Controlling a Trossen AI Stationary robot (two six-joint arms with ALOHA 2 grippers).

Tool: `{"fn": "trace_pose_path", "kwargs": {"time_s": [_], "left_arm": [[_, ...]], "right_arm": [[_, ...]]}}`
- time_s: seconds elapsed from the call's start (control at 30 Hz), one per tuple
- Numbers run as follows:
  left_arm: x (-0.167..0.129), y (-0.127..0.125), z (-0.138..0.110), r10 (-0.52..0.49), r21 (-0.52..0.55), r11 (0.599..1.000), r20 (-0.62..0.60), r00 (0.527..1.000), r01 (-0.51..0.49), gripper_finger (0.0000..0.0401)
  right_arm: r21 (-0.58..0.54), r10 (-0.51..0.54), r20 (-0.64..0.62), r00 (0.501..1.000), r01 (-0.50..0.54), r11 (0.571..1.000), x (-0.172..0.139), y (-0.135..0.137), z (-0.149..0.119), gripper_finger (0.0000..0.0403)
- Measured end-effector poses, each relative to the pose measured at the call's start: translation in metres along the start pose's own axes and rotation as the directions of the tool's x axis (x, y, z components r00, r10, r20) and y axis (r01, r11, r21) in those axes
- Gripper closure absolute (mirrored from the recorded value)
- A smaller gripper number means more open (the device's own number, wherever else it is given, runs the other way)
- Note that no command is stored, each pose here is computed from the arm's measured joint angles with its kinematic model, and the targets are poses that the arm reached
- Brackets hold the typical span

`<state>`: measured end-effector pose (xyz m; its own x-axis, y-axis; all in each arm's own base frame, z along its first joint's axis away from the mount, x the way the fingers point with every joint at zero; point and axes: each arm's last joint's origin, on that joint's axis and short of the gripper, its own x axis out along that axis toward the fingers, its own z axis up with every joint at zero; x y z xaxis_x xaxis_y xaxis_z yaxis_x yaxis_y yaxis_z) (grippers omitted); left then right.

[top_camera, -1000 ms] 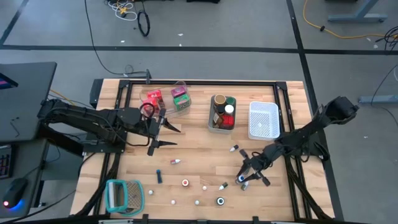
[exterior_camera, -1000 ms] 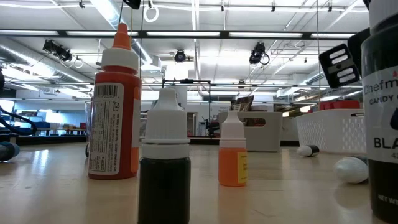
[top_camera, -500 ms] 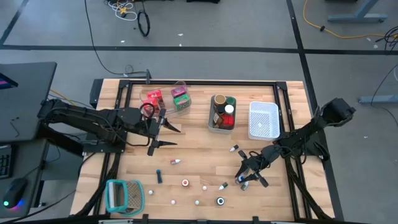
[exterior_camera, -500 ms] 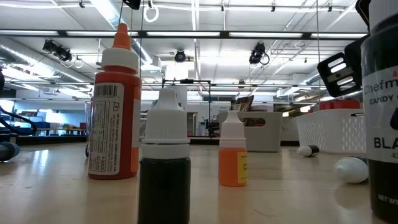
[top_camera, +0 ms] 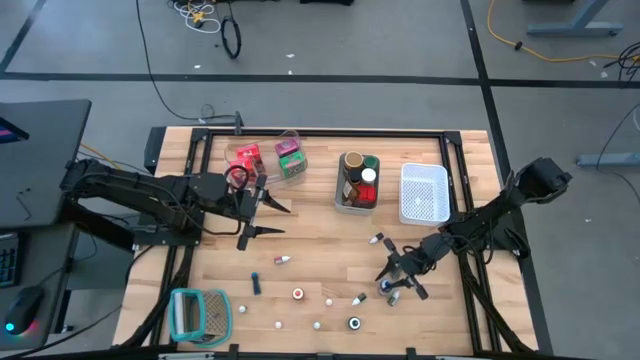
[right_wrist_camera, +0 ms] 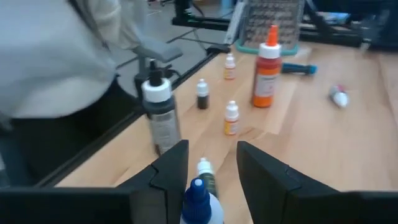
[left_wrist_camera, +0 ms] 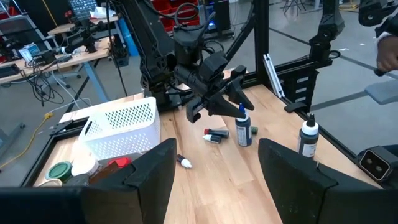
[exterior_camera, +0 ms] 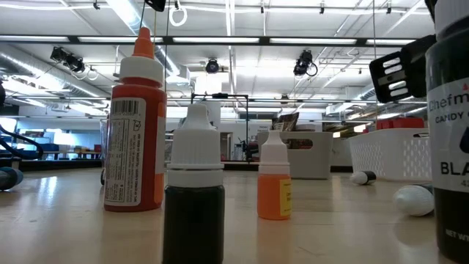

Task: Pick & Place Kitchen Items
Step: Put the large blue food coloring bottle into the white bin

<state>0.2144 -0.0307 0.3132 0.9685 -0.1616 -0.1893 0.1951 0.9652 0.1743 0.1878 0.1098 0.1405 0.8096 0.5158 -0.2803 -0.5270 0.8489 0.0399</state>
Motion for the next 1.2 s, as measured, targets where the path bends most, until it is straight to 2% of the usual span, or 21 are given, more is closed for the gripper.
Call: {"fn": "trace_pose_path", "kwargs": {"time_s": [0.2,0.4,0.57,0.77,0.9,0.97,1.07,1.13,1.2], "left_arm": [[0.0,0.0,0.001,0.009,-0.003,1.0,0.008,1.0,-0.009,0.0165],[0.0,0.002,0.001,0.052,0.0,0.999,0.003,0.999,-0.052,0.0165],[0.0,0.002,0.001,0.069,0.03,0.997,0.0,0.998,-0.069,0.0165],[0.0,0.002,0.001,0.068,0.042,0.997,-0.001,0.998,-0.068,0.0165],[0.0,0.002,0.0,0.068,0.104,0.992,-0.004,0.998,-0.067,0.0165],[0.0,0.002,0.0,0.068,0.134,0.989,-0.006,0.998,-0.066,0.0165],[0.0,0.002,0.0,0.067,0.167,0.984,-0.007,0.998,-0.065,0.0165],[0.0,0.002,0.0,0.067,0.185,0.981,-0.006,0.998,-0.065,0.0165],[0.0,0.002,0.0,0.067,0.201,0.978,-0.006,0.998,-0.065,0.0165]], "right_arm": [[0.137,0.013,-0.023,1.0,-0.009,0.99,0.0,0.001,-0.002,0.0256],[0.196,0.041,-0.075,0.996,-0.025,0.98,0.0,0.004,-0.007,0.0256],[0.142,0.041,-0.072,0.997,-0.031,0.989,0.0,0.004,-0.007,0.0265],[0.054,0.024,-0.06,0.998,-0.021,0.998,0.0,0.004,-0.006,0.0326],[0.041,-0.016,-0.043,0.999,0.017,0.999,0.001,0.003,-0.004,0.0359],[0.025,-0.052,-0.036,0.998,0.053,0.998,0.001,0.002,-0.004,0.0359],[0.027,-0.179,-0.005,0.984,0.179,0.983,0.0,-0.002,-0.002,0.0359],[0.037,-0.314,0.044,0.948,0.313,0.949,-0.001,-0.006,0.003,0.0357],[0.066,-0.45,0.094,0.888,0.446,0.893,-0.003,-0.01,0.008,0.0356]]}}
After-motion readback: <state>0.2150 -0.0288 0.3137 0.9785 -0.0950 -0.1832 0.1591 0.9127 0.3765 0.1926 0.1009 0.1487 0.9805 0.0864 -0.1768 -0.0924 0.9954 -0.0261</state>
